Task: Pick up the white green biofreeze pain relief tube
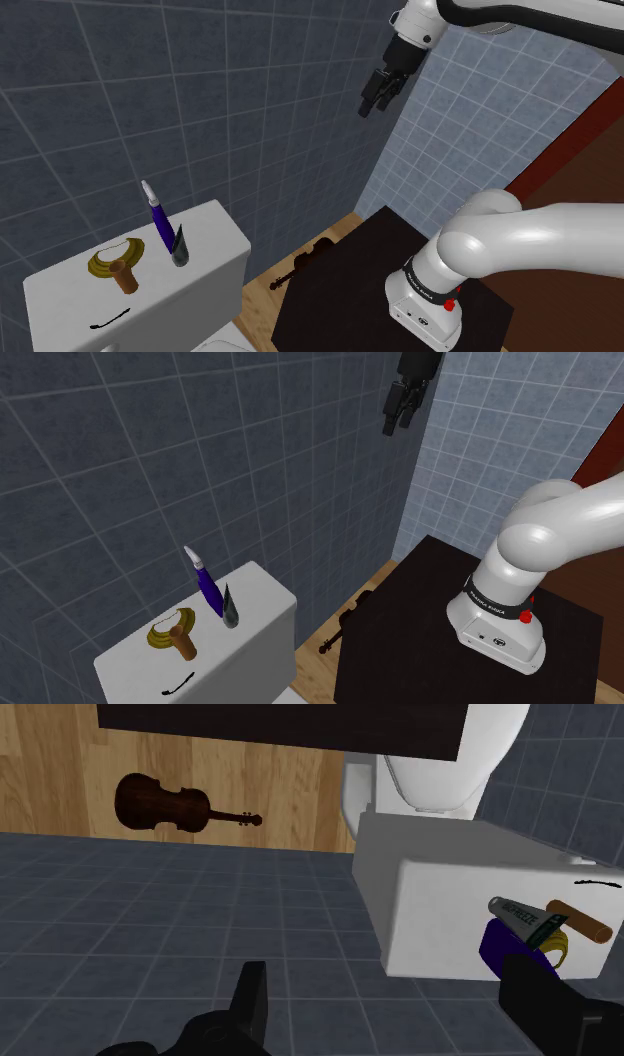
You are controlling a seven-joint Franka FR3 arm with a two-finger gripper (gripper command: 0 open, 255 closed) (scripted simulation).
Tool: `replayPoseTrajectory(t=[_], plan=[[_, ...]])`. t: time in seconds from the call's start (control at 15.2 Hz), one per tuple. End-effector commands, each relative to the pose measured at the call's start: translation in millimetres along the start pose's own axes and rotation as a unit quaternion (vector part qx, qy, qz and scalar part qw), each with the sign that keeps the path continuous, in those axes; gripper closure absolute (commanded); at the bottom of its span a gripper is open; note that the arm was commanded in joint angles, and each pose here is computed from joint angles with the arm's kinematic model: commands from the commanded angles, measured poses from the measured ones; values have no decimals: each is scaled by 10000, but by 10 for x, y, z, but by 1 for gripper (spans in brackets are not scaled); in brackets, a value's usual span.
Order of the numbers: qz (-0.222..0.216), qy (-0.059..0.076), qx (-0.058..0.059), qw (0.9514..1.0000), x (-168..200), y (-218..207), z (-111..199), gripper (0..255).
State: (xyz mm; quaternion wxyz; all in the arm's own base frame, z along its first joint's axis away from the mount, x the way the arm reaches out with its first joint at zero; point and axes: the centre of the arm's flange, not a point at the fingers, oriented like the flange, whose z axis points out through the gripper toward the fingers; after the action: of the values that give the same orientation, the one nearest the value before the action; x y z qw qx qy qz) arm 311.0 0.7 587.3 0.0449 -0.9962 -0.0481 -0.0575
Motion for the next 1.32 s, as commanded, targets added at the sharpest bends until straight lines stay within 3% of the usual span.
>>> replayPoseTrajectory(t=[0.0, 0.59, 1.25], plan=[[0, 0, 0, 10000, 0, 0, 0, 0], [863, -275, 88, 9958, 212, -817, 820, 0], [1814, -579, 185, 9815, 557, -1689, 1731, 0]])
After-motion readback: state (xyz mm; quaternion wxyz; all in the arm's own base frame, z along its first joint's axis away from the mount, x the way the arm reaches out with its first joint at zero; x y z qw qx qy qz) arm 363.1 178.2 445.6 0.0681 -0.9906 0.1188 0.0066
